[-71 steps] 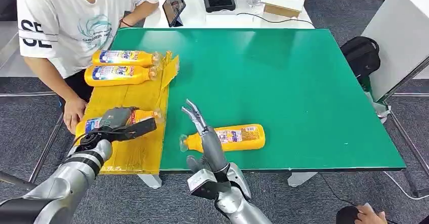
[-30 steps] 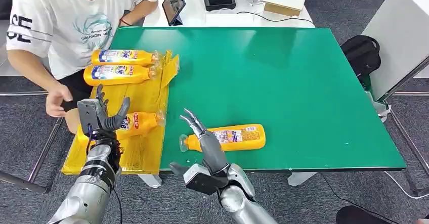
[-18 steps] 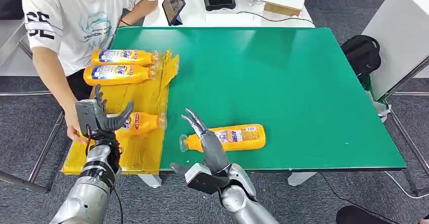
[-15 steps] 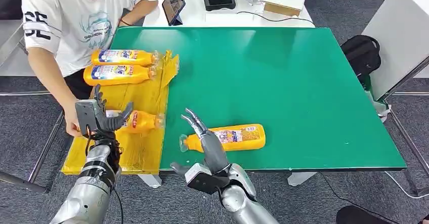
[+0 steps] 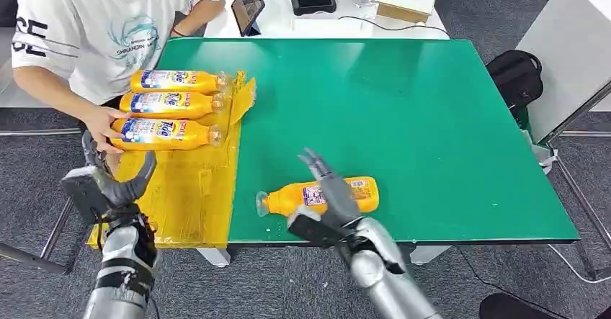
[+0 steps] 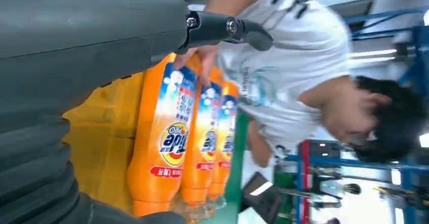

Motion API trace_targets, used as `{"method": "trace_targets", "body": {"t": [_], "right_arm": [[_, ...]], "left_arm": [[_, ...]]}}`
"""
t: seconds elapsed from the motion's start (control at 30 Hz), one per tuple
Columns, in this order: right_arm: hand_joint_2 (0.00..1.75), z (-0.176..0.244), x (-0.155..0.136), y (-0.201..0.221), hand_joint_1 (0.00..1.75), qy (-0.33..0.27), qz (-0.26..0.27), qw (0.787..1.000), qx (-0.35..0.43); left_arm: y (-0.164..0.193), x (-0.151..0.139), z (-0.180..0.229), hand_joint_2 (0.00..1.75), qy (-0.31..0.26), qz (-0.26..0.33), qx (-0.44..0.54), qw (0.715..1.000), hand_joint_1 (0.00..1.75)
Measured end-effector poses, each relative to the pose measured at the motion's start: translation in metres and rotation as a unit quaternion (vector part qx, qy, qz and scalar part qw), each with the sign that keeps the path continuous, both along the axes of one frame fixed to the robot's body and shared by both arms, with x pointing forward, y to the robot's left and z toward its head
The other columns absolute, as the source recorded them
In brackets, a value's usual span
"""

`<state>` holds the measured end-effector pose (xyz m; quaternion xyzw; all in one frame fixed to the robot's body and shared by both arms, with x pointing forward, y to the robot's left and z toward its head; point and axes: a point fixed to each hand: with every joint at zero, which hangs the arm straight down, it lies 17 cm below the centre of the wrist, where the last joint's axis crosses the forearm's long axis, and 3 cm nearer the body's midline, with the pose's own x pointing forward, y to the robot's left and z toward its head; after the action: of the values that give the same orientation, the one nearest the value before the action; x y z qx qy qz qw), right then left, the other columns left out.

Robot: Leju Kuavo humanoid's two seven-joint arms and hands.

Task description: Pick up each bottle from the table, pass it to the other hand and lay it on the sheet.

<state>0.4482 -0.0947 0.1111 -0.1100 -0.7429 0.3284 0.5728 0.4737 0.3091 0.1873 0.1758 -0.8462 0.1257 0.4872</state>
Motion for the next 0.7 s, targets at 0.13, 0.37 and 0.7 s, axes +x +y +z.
{"method": "trace_targets", "body": {"t": [0.13, 0.37, 0.7], "right_arm": [[1.75, -0.041, 0.008, -0.046, 0.00, 0.064, -0.005, 0.994, -0.084], [1.75, -0.058, 0.024, -0.089, 0.00, 0.077, -0.025, 0.989, -0.124], [1.75, -0.076, 0.028, -0.111, 0.00, 0.111, -0.028, 0.984, -0.138]], "left_arm": [[-0.031, -0.011, -0.007, 1.75, 0.009, -0.041, 0.052, 0.998, 0.00], [-0.065, -0.021, -0.009, 1.75, 0.008, -0.070, 0.067, 0.995, 0.00], [-0.081, -0.022, -0.008, 1.75, 0.006, -0.095, 0.068, 0.993, 0.00]]}}
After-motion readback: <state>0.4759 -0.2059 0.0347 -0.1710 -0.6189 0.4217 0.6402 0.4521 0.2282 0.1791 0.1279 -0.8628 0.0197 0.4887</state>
